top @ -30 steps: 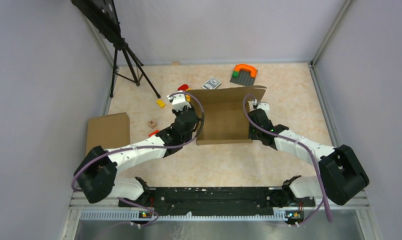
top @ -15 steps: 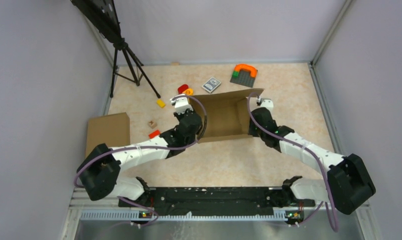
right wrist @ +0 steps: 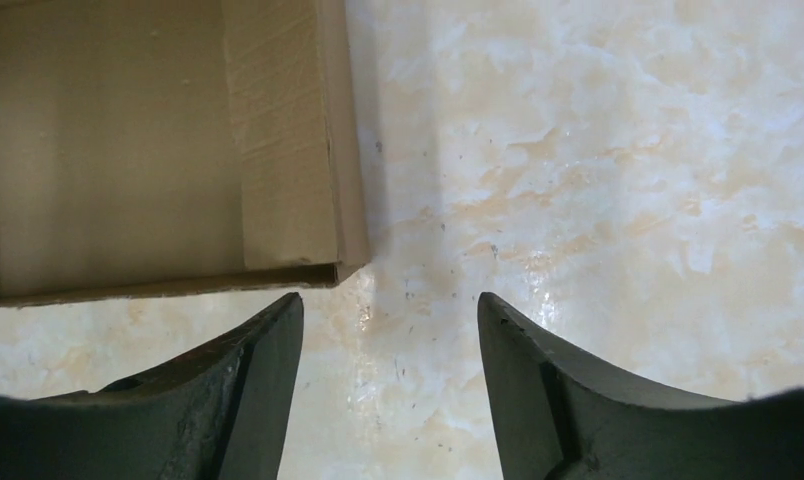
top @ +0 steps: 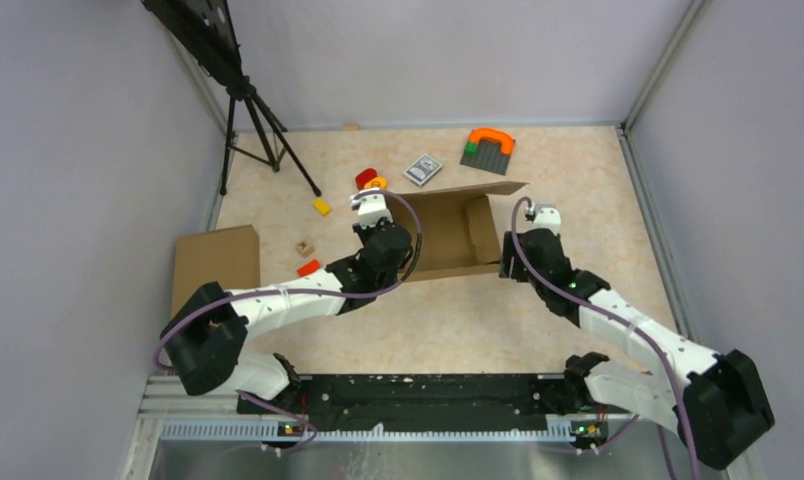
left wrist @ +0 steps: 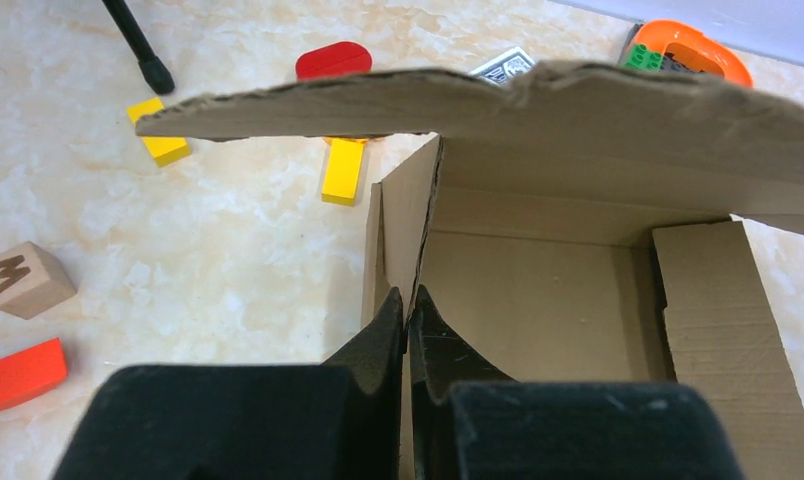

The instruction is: Fold the paper box

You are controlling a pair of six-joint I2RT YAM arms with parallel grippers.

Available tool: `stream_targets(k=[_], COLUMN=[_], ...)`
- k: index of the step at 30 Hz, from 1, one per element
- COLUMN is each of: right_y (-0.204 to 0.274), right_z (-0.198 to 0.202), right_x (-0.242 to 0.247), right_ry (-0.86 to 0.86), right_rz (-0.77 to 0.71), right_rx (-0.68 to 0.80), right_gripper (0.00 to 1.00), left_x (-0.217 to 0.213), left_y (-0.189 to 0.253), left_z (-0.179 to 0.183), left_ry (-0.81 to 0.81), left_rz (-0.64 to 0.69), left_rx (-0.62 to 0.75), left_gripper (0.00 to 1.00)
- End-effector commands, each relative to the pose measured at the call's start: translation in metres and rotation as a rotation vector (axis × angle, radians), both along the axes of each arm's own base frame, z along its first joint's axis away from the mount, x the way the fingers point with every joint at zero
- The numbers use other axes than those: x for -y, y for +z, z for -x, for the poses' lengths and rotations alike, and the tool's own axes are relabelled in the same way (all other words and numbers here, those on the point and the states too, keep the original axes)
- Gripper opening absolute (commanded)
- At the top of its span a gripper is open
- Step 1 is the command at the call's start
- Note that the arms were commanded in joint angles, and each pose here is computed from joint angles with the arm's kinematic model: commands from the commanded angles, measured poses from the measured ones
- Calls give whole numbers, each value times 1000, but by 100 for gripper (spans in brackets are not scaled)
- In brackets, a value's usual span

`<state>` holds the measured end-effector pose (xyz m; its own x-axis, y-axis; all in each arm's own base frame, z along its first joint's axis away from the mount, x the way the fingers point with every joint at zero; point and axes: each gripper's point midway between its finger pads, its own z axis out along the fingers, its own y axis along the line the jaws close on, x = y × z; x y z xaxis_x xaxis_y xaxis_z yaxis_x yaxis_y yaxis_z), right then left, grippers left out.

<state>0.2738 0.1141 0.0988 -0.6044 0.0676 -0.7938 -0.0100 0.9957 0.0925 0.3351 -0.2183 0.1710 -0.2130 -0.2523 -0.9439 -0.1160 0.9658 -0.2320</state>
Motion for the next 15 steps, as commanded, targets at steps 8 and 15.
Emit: stream_targets(k=[8, 15], right_y=[89, 108], right_z=[-19, -48], right_x=[22, 8], right_ry=[21, 201], right_rz=[-194, -299], right_rx=[432, 523], right_gripper=[72, 83], left_x=[4, 8], left_y=[27, 30], left_z=[-5, -5], left_ry=[2, -32], left_rz=[-36, -41], left_rx=[7, 6], left_gripper=[0, 0])
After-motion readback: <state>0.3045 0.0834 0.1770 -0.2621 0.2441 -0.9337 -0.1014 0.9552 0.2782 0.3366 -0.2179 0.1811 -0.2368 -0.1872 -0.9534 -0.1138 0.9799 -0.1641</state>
